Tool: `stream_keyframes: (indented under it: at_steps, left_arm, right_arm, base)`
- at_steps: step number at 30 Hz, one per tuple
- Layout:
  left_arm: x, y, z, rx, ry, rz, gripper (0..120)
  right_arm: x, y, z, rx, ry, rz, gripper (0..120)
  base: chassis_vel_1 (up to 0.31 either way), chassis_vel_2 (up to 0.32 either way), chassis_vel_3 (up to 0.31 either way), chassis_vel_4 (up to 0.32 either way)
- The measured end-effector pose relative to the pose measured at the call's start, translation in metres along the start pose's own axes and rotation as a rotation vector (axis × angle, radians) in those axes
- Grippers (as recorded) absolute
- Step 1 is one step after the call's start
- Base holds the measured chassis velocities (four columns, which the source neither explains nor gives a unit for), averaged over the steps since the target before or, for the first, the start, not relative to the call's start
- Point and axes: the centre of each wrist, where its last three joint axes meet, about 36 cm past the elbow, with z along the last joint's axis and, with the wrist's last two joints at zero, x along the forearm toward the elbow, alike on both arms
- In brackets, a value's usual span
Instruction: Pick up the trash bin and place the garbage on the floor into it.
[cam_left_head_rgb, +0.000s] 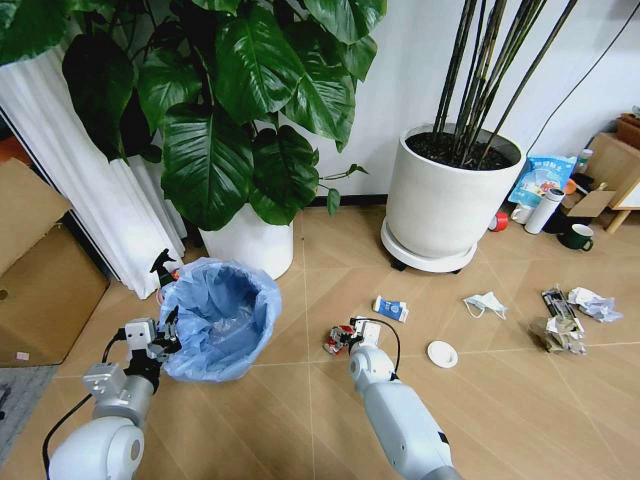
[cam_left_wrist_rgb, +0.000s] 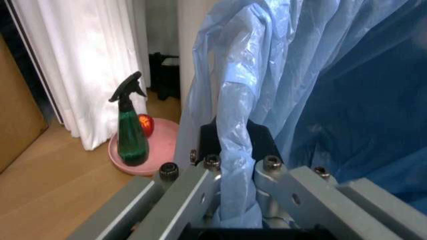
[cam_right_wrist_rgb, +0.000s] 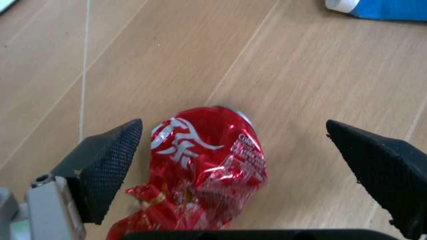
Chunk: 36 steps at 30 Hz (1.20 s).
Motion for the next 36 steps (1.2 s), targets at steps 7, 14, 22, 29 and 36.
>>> stream_keyframes:
  at_steps: [7,14,22,29,36]
  left_arm:
    - [-0.002,0.001,0.0,0.007,0.003,0.0,0]
    - [-0.005,0.002,0.003,0.011,0.011,-0.001,0]
    - [-0.008,0.0,0.004,0.018,0.012,0.003,0]
    - [-0.006,-0.001,0.007,0.023,0.017,-0.004,0]
    - [-0.006,0.0,0.005,0.02,0.015,-0.005,0]
  right_arm:
    - [-0.009,-0.001,-0.002,0.02,0.021,0.003,100]
    - [-0.008,0.004,0.006,0.044,0.049,-0.012,100]
    - [-0.012,0.002,0.011,0.051,0.056,-0.015,100]
    - [-0.017,0.0,0.01,0.056,0.057,-0.017,88]
    - [-0.019,0.0,0.01,0.067,0.056,-0.013,64]
  base:
    - [0.0,0.0,0.0,0.0]
    - [0.0,0.0,0.0,0.0]
    - [0.0,0.0,0.0,0.0]
    - [0.0,0.0,0.0,0.0]
    - [0.0,0.0,0.0,0.0]
